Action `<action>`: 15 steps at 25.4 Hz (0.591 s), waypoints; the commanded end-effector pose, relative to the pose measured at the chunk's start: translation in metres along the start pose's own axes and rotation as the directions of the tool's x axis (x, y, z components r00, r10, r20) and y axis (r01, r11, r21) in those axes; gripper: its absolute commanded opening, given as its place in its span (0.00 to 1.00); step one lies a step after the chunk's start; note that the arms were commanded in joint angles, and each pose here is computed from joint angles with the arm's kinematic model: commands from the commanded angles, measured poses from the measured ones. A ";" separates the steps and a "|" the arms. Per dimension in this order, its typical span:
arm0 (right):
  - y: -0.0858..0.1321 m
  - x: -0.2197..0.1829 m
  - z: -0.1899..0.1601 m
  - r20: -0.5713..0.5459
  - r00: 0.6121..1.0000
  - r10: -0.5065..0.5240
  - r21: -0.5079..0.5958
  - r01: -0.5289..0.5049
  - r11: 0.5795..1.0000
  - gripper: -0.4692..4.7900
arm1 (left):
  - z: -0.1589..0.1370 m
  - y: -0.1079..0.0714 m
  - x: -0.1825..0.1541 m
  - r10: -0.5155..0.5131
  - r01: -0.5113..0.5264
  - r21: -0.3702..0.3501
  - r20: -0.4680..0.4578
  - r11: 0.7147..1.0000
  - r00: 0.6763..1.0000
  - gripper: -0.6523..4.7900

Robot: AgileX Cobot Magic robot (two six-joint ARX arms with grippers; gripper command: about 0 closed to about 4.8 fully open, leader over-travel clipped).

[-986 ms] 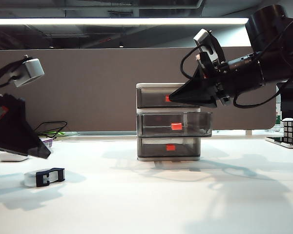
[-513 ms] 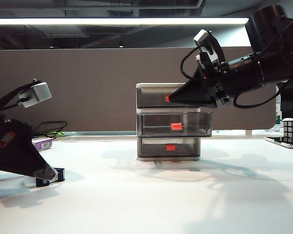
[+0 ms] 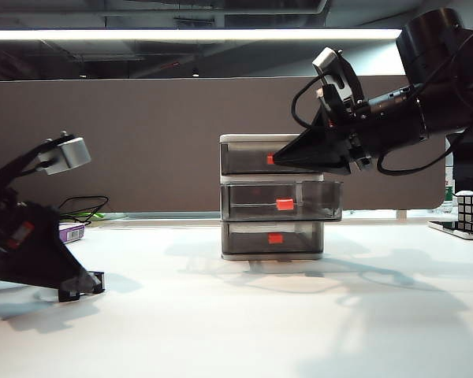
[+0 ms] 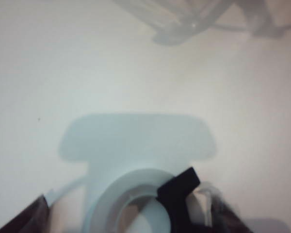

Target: Open the second layer of the drawer on the table, pick up the transparent tape on the table and put it in, and finally close the drawer.

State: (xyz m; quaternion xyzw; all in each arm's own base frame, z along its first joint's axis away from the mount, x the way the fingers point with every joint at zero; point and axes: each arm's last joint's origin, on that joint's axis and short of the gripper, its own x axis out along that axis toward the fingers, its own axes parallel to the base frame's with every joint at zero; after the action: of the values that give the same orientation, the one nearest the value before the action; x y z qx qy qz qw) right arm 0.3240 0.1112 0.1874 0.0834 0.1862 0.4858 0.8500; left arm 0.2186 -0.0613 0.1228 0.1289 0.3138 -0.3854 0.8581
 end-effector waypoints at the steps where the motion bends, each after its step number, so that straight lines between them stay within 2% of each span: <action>1: 0.001 0.000 0.004 0.013 1.000 0.007 -0.015 -0.007 1.000 0.08 | -0.007 -0.009 0.007 -0.016 0.018 0.021 -0.083 1.000 0.996 0.90; 8: 0.001 0.000 0.004 0.013 1.000 0.007 -0.015 -0.007 1.000 0.08 | -0.008 -0.011 0.009 0.010 -0.007 0.028 -0.125 1.000 0.992 0.90; 10: 0.001 0.000 0.004 0.013 1.000 0.007 -0.014 -0.007 1.000 0.08 | -0.010 -0.012 0.009 0.006 -0.003 0.023 -0.135 1.000 0.991 0.81; 13: 0.001 0.000 0.003 0.012 1.000 0.007 -0.014 -0.007 1.000 0.08 | -0.011 -0.013 0.009 -0.004 0.005 0.001 -0.155 1.000 0.988 0.79; 15: 0.001 0.000 0.003 0.012 1.000 0.007 -0.014 -0.007 1.000 0.08 | -0.013 -0.013 0.009 -0.011 0.010 -0.005 -0.168 1.000 0.986 0.62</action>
State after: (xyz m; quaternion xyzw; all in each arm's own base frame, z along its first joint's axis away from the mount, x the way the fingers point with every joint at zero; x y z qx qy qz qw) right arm 0.3240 0.1112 0.1875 0.0833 0.1860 0.4858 0.8500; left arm 0.2184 -0.0733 0.1209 0.1651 0.3156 -0.3868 0.8506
